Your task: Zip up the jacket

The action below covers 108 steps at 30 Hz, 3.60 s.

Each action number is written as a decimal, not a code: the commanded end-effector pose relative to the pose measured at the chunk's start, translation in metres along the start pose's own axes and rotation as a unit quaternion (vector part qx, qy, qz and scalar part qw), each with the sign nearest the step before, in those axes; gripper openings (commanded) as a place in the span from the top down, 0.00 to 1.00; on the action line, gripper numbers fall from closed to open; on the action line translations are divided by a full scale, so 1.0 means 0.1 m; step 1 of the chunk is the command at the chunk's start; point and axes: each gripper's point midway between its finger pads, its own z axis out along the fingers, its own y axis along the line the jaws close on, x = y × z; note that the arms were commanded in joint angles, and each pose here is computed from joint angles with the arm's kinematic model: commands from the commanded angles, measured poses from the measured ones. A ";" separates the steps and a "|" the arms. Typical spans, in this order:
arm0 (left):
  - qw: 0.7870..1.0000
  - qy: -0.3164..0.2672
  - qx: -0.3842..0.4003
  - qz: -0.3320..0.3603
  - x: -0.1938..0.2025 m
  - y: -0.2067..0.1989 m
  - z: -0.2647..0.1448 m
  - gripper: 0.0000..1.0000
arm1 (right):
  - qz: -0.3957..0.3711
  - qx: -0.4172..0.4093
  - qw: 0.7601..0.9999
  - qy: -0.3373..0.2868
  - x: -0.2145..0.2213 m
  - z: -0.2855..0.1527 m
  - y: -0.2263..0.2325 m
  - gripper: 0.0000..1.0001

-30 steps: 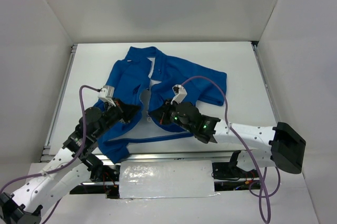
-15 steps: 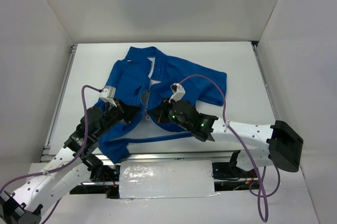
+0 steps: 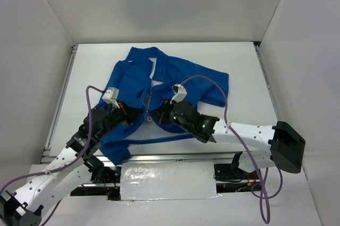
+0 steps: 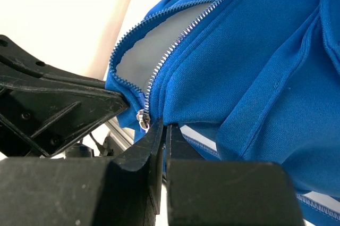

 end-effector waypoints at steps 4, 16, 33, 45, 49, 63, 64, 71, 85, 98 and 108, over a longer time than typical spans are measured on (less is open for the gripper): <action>0.999 -0.032 0.028 0.003 -0.19 -0.16 -0.03 1.00 | -0.002 -0.005 1.000 -0.020 -0.16 0.03 0.18 1.00; 0.999 -0.037 0.027 0.004 -0.22 -0.17 -0.05 1.00 | -0.005 0.005 1.000 -0.018 -0.14 0.05 0.14 1.00; 0.999 -0.016 0.027 0.004 -0.12 -0.14 0.01 1.00 | -0.006 -0.001 1.000 -0.028 -0.22 0.05 0.21 1.00; 0.999 0.005 0.034 0.013 -0.04 -0.15 0.01 1.00 | -0.017 0.007 0.999 -0.027 -0.23 0.06 0.20 1.00; 0.998 0.028 0.041 0.028 0.03 -0.16 0.03 1.00 | -0.031 0.007 0.999 -0.022 -0.22 0.05 0.20 1.00; 0.992 0.085 0.086 0.040 0.22 -0.29 0.06 1.00 | -0.119 -0.025 0.993 -0.006 -0.21 -0.03 0.18 1.00; 0.991 0.092 0.084 0.038 0.25 -0.28 0.08 1.00 | -0.117 -0.025 0.993 -0.007 -0.23 -0.03 0.17 1.00; 0.986 0.155 0.059 0.026 0.53 -0.12 0.17 1.00 | -0.106 -0.035 0.994 -0.007 -0.28 -0.09 0.20 1.00; 0.988 0.151 0.018 0.022 0.53 0.03 0.19 1.00 | -0.089 -0.045 0.995 0.024 -0.09 -0.03 0.14 0.96; 0.988 0.152 0.031 0.021 0.54 -0.01 0.18 1.00 | -0.091 -0.033 0.995 0.021 -0.17 0.01 0.09 0.69; 0.987 0.153 0.034 0.020 0.53 -0.03 0.19 1.00 | -0.098 -0.035 0.994 -0.013 -0.52 -0.13 0.11 0.28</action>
